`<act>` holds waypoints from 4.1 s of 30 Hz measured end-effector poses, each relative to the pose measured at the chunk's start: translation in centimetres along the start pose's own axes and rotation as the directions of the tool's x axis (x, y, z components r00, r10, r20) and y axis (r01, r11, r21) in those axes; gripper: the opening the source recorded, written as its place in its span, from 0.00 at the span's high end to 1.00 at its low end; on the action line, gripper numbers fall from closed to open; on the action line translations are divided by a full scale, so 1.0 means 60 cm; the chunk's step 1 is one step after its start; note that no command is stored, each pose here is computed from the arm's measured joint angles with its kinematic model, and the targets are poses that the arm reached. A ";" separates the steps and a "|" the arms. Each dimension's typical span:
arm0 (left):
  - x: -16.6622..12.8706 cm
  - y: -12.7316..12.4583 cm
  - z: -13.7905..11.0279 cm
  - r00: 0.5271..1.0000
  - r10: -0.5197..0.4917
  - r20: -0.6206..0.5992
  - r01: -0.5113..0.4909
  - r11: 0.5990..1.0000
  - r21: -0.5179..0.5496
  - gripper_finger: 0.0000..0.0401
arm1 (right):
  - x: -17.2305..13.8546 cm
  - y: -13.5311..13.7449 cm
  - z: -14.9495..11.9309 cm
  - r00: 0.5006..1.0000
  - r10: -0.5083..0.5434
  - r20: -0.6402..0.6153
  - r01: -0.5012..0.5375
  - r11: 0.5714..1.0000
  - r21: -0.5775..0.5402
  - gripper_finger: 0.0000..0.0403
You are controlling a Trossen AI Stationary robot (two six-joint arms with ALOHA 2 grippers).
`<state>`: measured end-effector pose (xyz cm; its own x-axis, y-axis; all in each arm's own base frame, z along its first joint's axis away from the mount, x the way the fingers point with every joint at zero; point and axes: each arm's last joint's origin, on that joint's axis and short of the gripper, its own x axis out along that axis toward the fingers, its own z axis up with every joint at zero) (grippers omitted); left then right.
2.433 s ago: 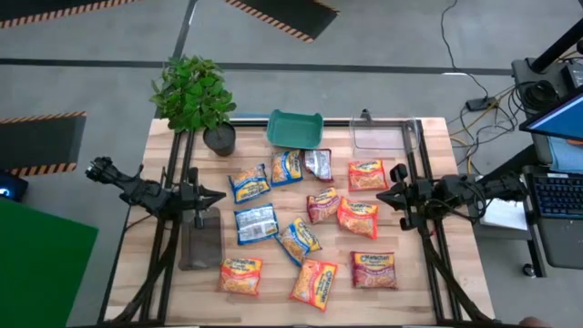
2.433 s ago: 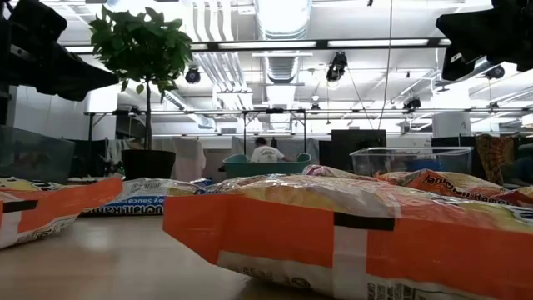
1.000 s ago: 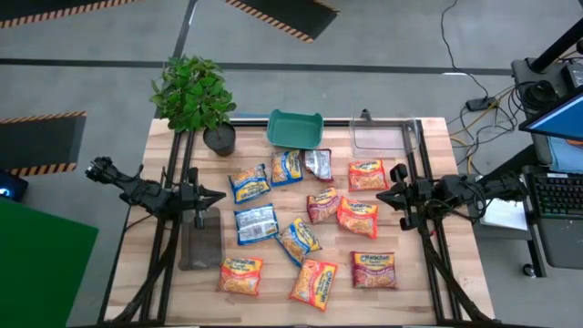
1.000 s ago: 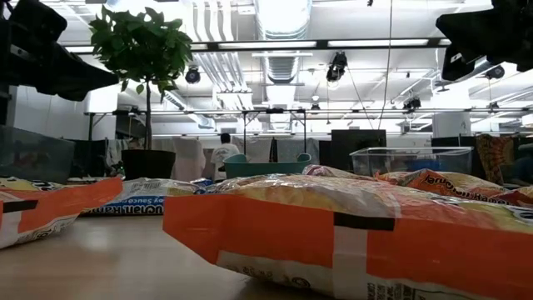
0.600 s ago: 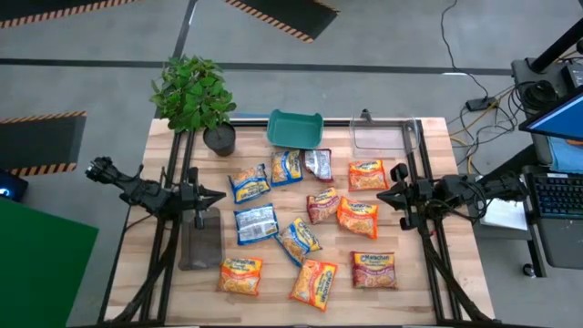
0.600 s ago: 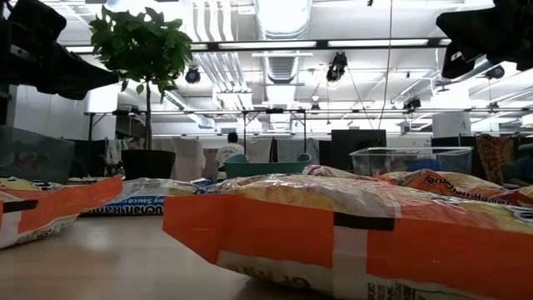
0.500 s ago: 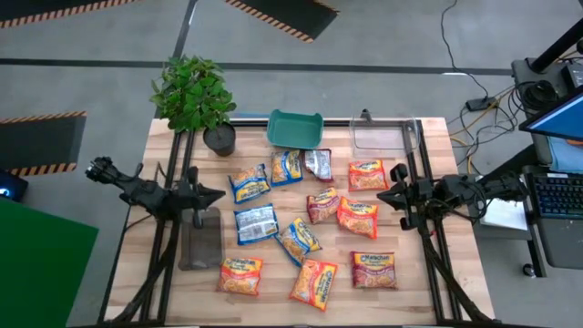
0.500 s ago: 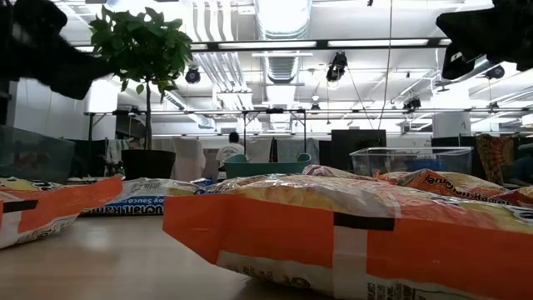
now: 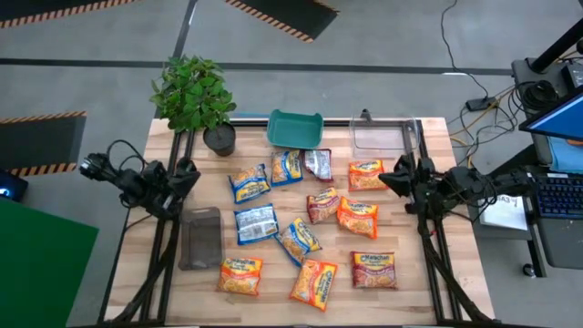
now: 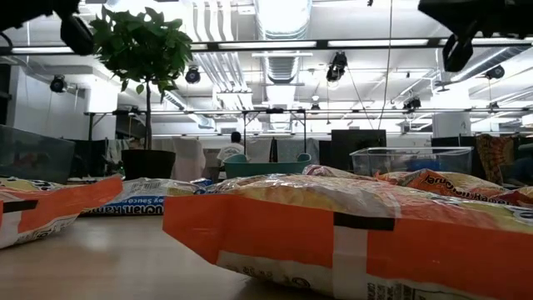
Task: Sort Maruchan noodles
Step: Adjust the green bin, then put the top right blue noodle pack into the green bin
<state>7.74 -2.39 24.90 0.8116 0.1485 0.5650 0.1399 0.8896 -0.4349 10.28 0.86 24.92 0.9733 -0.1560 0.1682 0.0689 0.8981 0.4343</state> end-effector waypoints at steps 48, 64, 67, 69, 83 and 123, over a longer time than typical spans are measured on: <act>0.442 -0.098 -0.226 0.339 0.792 -0.507 0.156 0.484 0.861 1.00 | 0.012 0.041 0.116 0.972 -0.232 0.037 0.232 0.926 -0.298 0.98; 0.490 0.244 -0.219 -0.022 0.921 -0.389 0.354 0.371 0.859 1.00 | 0.009 0.046 0.131 0.973 -0.220 0.063 0.228 0.906 -0.356 0.98; 0.485 0.305 -0.215 -0.061 0.930 -0.364 0.370 0.359 0.857 1.00 | 0.009 0.047 0.132 0.973 -0.220 0.063 0.228 0.906 -0.357 0.98; 0.481 0.336 -0.209 -0.080 0.913 -0.400 0.356 0.401 0.844 1.00 | 0.009 0.047 0.132 0.973 -0.220 0.063 0.228 0.906 -0.357 0.98; 0.454 0.430 -0.214 -0.151 0.867 -0.475 0.257 0.499 0.828 1.00 | 0.009 0.046 0.130 0.973 -0.223 0.055 0.228 0.902 -0.368 0.98; 0.479 0.184 -0.312 -0.401 0.560 -0.725 0.240 0.828 0.506 1.00 | 0.009 0.044 0.126 0.972 -0.233 0.033 0.228 0.899 -0.375 0.98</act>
<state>43.21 3.62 23.23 0.1638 0.1249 -0.9786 0.0236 0.9912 0.1304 9.32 0.05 32.83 0.9227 -0.3744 0.0916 0.3659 0.9256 0.0970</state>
